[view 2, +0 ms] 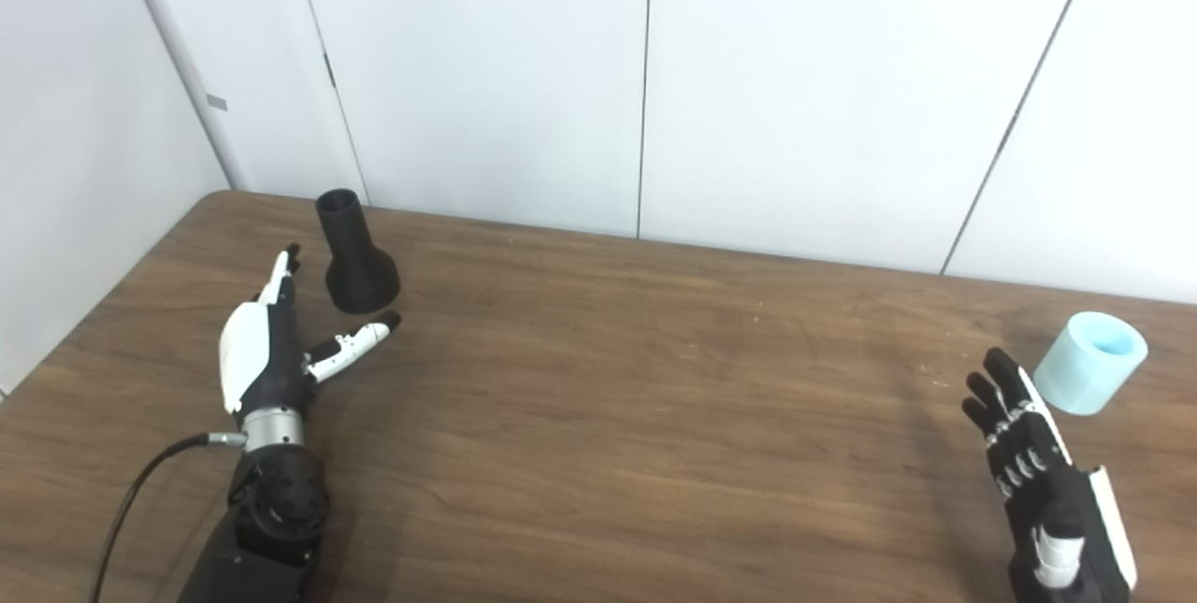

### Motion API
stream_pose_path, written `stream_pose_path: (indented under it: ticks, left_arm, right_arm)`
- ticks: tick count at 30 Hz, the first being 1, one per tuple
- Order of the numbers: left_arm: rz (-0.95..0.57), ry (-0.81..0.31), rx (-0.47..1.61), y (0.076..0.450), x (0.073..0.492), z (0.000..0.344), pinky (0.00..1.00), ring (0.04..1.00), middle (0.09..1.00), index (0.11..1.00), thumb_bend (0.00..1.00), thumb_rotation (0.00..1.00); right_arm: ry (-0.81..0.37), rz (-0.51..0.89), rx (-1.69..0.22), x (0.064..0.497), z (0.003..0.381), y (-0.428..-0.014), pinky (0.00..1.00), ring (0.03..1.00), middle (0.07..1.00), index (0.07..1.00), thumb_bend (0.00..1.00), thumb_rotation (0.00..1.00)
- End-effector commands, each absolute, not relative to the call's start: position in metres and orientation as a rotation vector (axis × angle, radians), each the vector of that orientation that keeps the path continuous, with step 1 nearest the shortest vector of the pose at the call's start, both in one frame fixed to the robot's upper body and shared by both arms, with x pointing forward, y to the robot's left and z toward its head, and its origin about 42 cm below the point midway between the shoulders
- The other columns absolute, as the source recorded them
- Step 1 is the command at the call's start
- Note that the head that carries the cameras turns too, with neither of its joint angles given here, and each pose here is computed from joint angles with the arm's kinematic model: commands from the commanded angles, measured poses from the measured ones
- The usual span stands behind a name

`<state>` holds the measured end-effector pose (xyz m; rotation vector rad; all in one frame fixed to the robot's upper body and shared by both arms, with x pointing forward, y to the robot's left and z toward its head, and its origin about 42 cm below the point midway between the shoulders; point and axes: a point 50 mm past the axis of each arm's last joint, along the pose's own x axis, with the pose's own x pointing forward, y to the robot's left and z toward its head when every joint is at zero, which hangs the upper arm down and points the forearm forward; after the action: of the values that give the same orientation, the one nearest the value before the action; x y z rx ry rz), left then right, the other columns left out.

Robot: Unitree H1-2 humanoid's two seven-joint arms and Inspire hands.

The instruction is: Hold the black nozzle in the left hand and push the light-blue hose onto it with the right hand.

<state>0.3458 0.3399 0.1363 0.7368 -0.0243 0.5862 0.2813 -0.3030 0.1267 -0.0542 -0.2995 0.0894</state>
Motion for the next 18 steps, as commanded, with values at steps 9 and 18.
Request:
stream_pose_path:
  ticks: [9,18]
  left_arm:
    - [0.535,-0.049,0.799,0.346,0.369,0.150,1.00,0.946,0.930,0.892,0.82,0.45]
    - [0.553,-0.025,0.792,0.349,0.375,0.155,1.00,0.957,0.934,0.893,0.82,0.46]
  right_arm:
    - [-0.219,0.085,-0.006,0.262,0.099,-0.289,0.94,0.962,0.976,0.949,0.80,1.00]
    - [-0.218,0.085,-0.010,0.262,0.100,-0.289,0.94,0.961,0.973,0.949,0.79,1.00]
